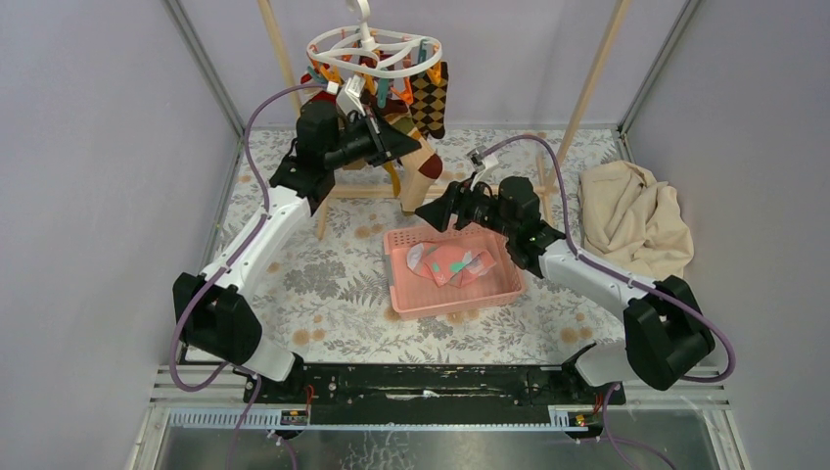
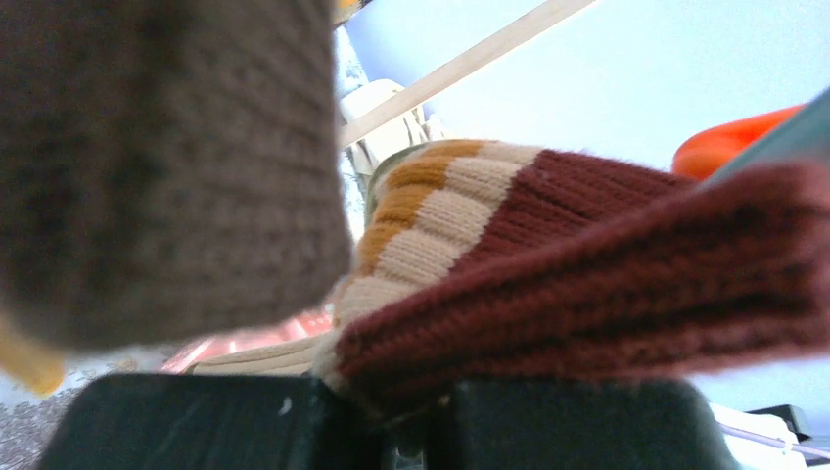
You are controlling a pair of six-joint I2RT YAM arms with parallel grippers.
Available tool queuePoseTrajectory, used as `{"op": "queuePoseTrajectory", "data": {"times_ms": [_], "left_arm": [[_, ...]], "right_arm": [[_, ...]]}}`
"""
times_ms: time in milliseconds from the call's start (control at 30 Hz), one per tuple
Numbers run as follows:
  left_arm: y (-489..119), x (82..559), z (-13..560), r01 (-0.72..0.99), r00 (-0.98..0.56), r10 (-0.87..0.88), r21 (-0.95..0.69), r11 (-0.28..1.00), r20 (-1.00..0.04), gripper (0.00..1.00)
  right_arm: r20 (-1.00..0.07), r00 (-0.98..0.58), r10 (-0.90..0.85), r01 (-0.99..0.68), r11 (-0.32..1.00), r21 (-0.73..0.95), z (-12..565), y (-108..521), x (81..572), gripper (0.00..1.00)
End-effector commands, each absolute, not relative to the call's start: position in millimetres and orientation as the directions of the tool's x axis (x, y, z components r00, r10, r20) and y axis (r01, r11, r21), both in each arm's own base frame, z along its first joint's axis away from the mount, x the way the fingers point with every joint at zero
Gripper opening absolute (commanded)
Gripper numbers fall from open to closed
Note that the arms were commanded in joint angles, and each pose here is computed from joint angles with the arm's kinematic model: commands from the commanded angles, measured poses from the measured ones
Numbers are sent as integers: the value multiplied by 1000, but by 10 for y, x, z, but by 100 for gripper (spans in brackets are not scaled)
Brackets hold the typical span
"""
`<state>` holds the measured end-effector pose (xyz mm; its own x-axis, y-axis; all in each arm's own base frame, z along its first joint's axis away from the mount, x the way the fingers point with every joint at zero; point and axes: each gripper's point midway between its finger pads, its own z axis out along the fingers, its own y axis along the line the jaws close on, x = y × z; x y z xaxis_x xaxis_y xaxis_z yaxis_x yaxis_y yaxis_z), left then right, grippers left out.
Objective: Remove the socks clipped to the hanger
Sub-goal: Remove the sock from the hanger.
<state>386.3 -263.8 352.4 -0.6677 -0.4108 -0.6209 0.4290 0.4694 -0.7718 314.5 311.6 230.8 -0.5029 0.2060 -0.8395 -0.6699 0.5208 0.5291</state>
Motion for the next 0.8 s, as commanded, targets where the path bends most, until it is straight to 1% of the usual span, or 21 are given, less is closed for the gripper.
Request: {"op": "queuePoseTrajectory", "data": {"times_ms": [0, 133, 267, 400, 767], "left_arm": [[-2657, 3703, 3930, 528, -657, -433, -787, 320, -617, 12], [-2685, 3663, 3950, 528, -689, -434, -812, 249, -581, 12], [-2699, 3644, 3974, 528, -701, -432, -820, 220, -567, 12], [-2707, 3611, 4011, 531, -708, -429, -823, 200, -561, 12], [-2665, 3518, 4066, 533, -707, -434, -824, 190, -558, 12]], "right_arm": [[-898, -361, 252, -761, 477, 439, 2758, 3200, 3263, 76], [-901, -351, 256, -771, 467, 433, 2793, 3246, 3312, 77], [-899, -348, 267, -792, 430, 434, 2845, 3317, 3320, 77], [-895, -344, 283, -794, 422, 438, 2859, 3352, 3367, 77], [-900, -280, 334, -730, 534, 425, 2893, 3191, 3560, 75]]}}
